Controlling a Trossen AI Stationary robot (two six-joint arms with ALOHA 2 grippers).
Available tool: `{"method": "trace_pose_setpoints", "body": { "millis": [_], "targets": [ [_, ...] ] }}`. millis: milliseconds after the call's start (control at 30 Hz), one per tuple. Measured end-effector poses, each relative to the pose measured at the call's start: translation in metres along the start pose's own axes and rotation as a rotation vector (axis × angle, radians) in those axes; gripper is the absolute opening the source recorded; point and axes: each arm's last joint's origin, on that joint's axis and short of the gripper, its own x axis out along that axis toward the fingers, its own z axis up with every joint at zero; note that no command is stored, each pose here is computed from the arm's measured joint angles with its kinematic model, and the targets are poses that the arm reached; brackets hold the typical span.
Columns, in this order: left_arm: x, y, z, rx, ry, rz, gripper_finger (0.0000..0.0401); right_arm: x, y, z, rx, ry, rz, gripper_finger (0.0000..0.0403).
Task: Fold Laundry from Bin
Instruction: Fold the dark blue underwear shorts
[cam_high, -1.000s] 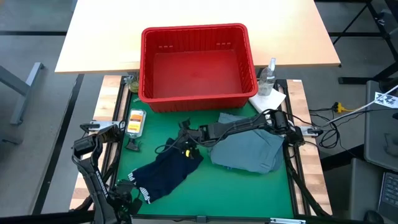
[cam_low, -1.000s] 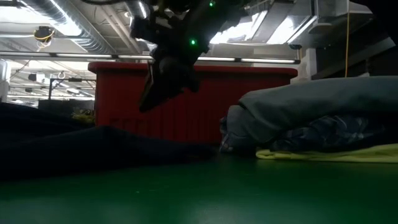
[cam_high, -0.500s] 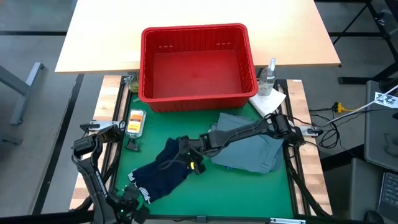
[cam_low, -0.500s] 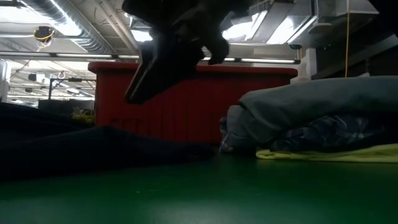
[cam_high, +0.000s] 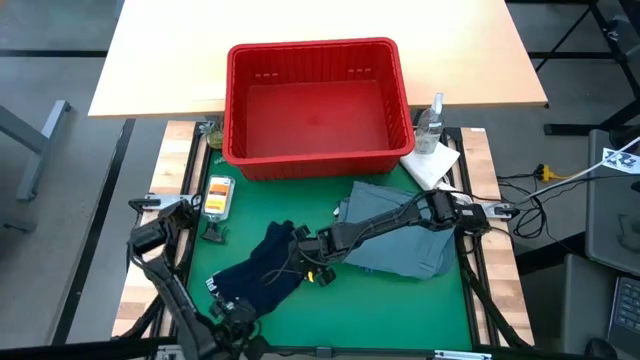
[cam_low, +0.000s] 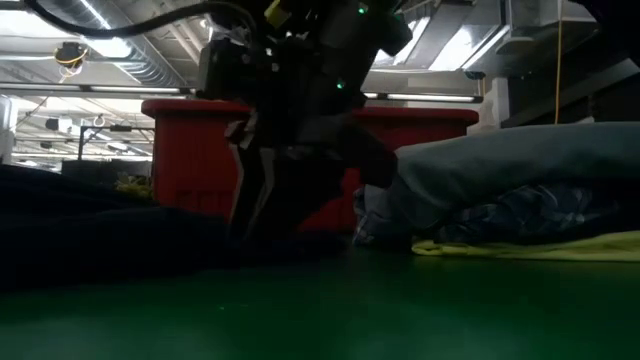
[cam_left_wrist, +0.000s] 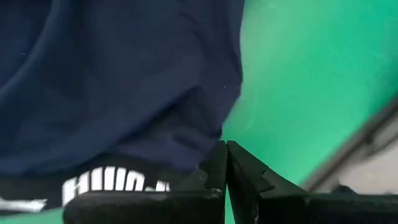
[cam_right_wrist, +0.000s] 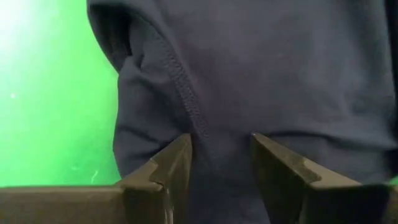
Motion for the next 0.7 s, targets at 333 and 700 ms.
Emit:
{"method": "trace_pose_setpoints", "body": {
  "millis": [333, 700],
  "targets": [
    [0.038, -0.001, -0.03, 0.086, 0.2, 0.153, 0.0002, 0.007, 0.001, -0.005, -0.002, 0.053, -0.024, 0.0168],
    [0.022, 0.004, -0.045, 0.16, 0.318, 0.13, 0.0002, 0.003, 0.008, -0.018, -0.001, 0.179, 0.088, 0.0168]
  ]
}}
